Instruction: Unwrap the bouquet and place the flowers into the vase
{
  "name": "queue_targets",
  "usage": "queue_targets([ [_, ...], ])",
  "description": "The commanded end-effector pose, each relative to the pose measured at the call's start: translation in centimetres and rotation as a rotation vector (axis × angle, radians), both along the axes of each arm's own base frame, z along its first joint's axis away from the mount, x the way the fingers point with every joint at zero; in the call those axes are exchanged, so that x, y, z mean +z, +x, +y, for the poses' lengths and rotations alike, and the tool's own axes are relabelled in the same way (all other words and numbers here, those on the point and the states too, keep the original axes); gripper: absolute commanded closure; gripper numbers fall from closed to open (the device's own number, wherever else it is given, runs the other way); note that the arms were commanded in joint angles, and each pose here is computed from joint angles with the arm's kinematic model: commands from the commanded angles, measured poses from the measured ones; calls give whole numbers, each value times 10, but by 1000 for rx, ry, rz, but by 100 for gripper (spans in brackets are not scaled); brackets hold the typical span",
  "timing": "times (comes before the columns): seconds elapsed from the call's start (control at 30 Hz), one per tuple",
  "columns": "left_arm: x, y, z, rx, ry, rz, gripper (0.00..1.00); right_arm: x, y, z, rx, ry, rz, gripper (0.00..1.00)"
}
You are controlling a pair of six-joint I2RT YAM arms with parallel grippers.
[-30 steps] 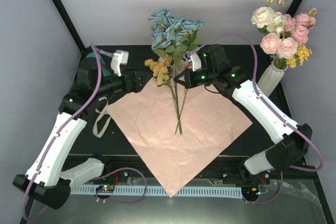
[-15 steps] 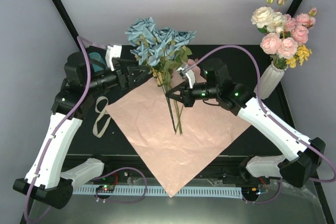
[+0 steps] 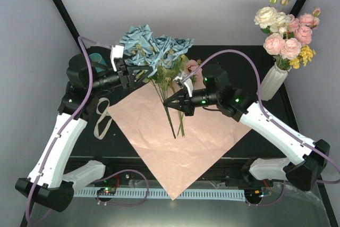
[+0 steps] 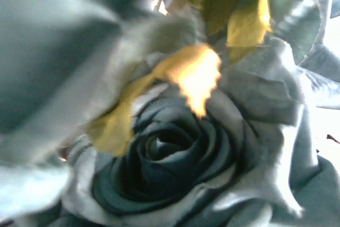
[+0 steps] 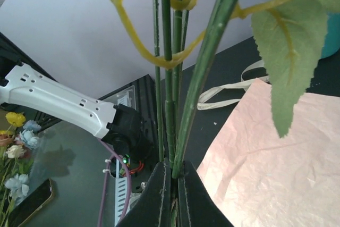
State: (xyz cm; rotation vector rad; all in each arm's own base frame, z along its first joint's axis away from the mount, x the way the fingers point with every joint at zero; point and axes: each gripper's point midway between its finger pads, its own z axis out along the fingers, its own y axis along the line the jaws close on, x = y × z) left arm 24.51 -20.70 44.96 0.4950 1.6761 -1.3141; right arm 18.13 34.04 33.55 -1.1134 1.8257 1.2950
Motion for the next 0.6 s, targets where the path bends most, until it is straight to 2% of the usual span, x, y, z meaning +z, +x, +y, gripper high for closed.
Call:
queue_targets([
  [0.0, 13, -4, -4, -53, -50, -45, 42, 12, -13, 6, 73, 50, -61, 98],
  [0.2, 11, 3, -1, -11, -55, -52, 83, 14, -15, 7, 82, 58, -80, 98],
  [0.3, 17, 3, 4, 29, -49, -98, 95, 14, -11, 6, 55, 54, -88, 94],
  [0.33, 21, 2, 6, 45, -47, -120, 98, 14, -9, 6, 39, 48, -80, 86],
  [0.4, 28, 2, 10, 80, -37, -166, 98, 13, 3, 4, -32, 10, -61, 55],
  [0.43, 32, 2, 13, 104, -23, -198, 98, 14, 9, 2, -69, -10, -44, 44],
  [0.5, 40, 6, 23, 191, 16, -258, 98, 16, 19, -1, -135, -14, -6, 29],
  [0.53, 43, 12, 30, 254, 36, -274, 98, 16, 23, -4, -166, -10, 2, 8],
  [0.57, 48, 20, 40, 334, 51, -279, 98, 15, 27, -7, -207, -9, 0, 1],
])
